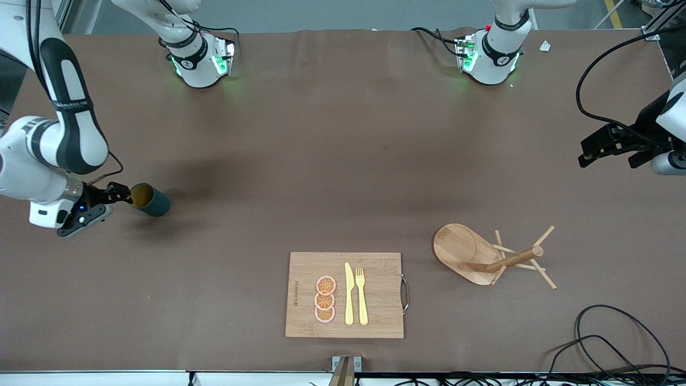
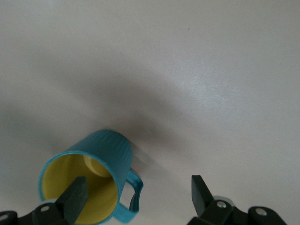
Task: Pass cup and hang on rack
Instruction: 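Grasp the teal mug with the right gripper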
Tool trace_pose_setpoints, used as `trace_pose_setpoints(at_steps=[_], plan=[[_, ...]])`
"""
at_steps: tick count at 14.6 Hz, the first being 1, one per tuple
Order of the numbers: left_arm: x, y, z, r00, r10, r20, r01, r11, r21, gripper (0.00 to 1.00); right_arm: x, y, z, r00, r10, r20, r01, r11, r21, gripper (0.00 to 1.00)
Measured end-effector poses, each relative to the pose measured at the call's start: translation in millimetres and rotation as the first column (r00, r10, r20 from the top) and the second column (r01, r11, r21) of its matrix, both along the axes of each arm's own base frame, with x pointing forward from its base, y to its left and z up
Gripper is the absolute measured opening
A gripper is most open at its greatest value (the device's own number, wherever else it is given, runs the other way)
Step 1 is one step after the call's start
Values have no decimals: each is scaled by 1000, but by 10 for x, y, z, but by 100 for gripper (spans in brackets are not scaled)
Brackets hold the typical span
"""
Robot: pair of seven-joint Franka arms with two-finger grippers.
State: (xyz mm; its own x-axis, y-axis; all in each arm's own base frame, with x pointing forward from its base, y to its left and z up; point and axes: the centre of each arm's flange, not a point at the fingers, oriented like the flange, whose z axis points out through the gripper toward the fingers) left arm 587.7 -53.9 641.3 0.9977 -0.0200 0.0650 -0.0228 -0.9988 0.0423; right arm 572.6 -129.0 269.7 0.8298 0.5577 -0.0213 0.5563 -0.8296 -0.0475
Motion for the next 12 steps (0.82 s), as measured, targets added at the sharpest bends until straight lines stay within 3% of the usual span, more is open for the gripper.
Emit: trace_pose_setpoints(at_steps=[2, 3, 11, 12], plan=[[0, 1, 0, 1000, 0, 0, 0, 1000, 0, 100, -106, 32, -161, 1000, 6, 4, -6, 1000, -3, 85], [0, 2, 0, 1000, 0, 0, 0, 1000, 0, 100, -155, 53, -229, 1000, 9, 1, -9, 1000, -3, 85], [2, 17, 0, 1000, 3, 0, -3, 1000, 0, 100, -222, 247, -335, 999, 42, -25, -42, 999, 7, 4], [3, 25, 1, 1000, 4, 1, -4, 1000, 0, 100, -196, 339, -301, 998, 52, -40, -51, 999, 13, 4]])
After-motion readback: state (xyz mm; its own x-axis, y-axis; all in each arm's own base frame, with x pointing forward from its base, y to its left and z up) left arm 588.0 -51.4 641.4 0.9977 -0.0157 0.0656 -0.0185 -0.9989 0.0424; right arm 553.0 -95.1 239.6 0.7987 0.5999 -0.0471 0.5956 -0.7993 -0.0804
